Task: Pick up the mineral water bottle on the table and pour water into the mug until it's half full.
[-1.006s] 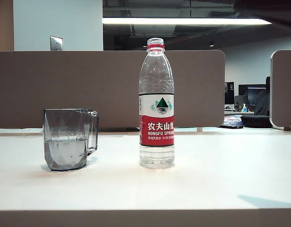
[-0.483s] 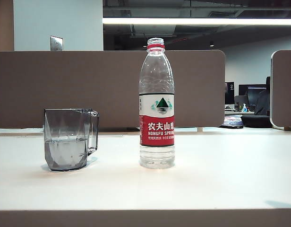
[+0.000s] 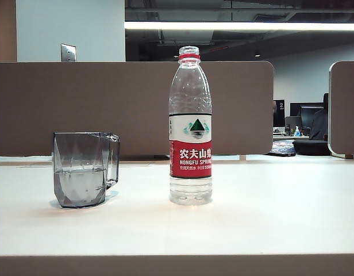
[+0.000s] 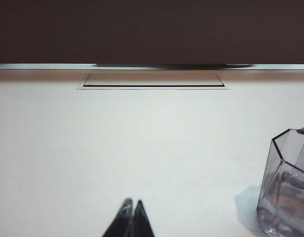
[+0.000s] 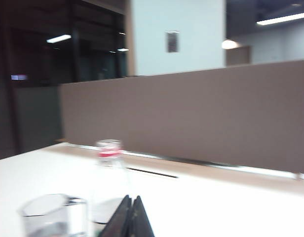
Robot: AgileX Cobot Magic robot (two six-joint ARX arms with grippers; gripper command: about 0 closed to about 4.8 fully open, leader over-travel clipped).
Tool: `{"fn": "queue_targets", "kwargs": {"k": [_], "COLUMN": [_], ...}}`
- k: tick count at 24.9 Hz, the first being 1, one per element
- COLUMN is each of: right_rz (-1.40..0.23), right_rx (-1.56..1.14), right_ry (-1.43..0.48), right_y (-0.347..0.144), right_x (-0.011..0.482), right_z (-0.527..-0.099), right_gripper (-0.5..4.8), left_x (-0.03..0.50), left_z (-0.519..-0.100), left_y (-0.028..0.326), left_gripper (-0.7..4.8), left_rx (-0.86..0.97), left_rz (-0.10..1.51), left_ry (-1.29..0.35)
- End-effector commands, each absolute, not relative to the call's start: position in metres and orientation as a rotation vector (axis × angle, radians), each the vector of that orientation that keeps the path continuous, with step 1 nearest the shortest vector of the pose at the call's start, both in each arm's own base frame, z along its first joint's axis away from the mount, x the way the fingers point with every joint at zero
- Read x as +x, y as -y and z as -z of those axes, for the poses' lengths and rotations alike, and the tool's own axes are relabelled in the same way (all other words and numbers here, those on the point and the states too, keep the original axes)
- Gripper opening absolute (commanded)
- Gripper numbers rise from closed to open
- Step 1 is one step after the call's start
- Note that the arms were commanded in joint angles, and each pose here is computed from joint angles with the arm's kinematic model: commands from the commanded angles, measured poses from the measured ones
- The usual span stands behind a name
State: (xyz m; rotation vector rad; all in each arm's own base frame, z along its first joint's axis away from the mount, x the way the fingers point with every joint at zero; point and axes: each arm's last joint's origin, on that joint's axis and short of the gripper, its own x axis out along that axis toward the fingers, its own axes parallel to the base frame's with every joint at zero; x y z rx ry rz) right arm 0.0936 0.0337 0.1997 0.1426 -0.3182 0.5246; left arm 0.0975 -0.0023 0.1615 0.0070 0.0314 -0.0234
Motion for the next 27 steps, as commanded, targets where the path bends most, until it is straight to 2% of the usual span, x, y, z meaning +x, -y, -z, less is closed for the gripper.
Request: {"fn": "queue_targets", "kwargs": {"k": [1,6,15,27], "right_rz": [-0.460,-0.247,0.019,0.031], "right_rx": [0.159,0.129,0.072,0.053], "right_ry": [0.292,0.224,0.101,0.091], "right_y": [-0.018,-0.007,0.000,0.001], "right_x": [0.096,0.094,0.097,0.097], "right_z": [-0.197,-0.187,-0.173,-0.172], "right_gripper": [-0.01,-0.01,-0.01,-0.01], "left_x": [0.097,0.097,0.097,0.097], "left_z": [-0.164,-0.164,-0.164,-0.164], "left_y": [0.002,0.002,0.002,0.002], "left_gripper": [-0.05,-0.05,-0.05,-0.05], "left_rx": [0.007,0.007,0.007,0.007], "left_rz": [0.027,0.028,0.028,0.028], "left_ry": [-0.015,-0.016,-0.015,-0.015]}}
